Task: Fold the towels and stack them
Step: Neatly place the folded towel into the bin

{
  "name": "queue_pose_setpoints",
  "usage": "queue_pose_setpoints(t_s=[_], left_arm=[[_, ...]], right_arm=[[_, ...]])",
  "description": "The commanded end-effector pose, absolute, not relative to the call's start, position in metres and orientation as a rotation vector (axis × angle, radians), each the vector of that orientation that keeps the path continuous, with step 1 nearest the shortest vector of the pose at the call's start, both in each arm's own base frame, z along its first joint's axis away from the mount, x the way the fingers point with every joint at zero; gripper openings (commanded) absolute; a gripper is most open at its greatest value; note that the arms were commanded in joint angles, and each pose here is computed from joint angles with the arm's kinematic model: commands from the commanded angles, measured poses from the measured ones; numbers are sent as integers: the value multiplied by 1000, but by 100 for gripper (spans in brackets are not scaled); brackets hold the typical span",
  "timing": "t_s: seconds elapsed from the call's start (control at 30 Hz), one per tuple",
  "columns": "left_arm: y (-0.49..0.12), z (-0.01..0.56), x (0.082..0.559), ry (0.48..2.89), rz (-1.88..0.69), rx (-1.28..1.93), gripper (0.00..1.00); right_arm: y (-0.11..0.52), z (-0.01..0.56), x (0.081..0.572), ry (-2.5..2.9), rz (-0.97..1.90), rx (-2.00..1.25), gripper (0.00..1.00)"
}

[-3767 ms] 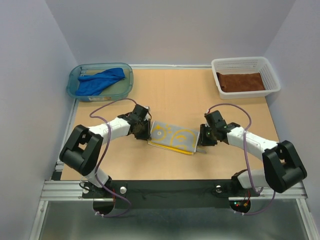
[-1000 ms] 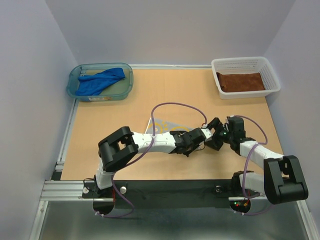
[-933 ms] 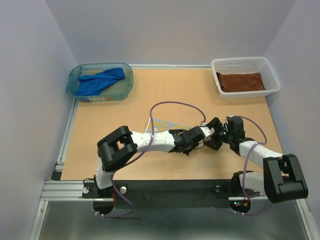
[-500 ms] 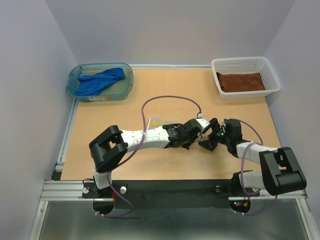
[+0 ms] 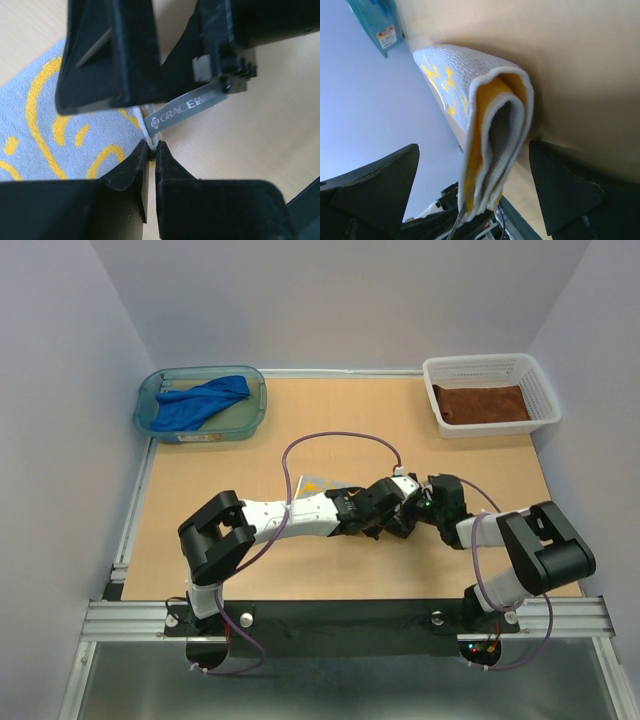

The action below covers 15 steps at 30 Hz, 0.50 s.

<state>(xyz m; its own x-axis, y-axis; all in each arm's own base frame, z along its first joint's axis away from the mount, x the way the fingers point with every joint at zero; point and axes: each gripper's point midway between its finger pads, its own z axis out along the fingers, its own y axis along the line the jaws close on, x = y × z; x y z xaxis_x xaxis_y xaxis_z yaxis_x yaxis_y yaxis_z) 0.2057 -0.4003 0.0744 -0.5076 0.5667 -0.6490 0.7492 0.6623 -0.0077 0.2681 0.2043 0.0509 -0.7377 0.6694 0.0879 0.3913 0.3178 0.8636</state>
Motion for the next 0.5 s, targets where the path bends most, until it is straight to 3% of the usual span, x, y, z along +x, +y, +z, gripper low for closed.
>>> queue_pose_setpoints(t_s=[0.0, 0.1, 0.27, 0.43, 0.47], left_arm=[[-414, 100, 209, 2229, -450, 965, 0], [-414, 100, 209, 2234, -446, 957, 1], [-412, 98, 208, 2242, -442, 957, 5], [-413, 99, 207, 2245, -447, 960, 11], [-413, 100, 209, 2246, -440, 950, 17]], right_arm=[[208, 18, 260, 2376, 1255, 1059, 95], [212, 17, 265, 2355, 1260, 1080, 90], [214, 27, 282, 2315, 1252, 1031, 67], [215, 31, 291, 2324, 1221, 971, 23], [215, 31, 292, 2330, 1209, 946, 13]])
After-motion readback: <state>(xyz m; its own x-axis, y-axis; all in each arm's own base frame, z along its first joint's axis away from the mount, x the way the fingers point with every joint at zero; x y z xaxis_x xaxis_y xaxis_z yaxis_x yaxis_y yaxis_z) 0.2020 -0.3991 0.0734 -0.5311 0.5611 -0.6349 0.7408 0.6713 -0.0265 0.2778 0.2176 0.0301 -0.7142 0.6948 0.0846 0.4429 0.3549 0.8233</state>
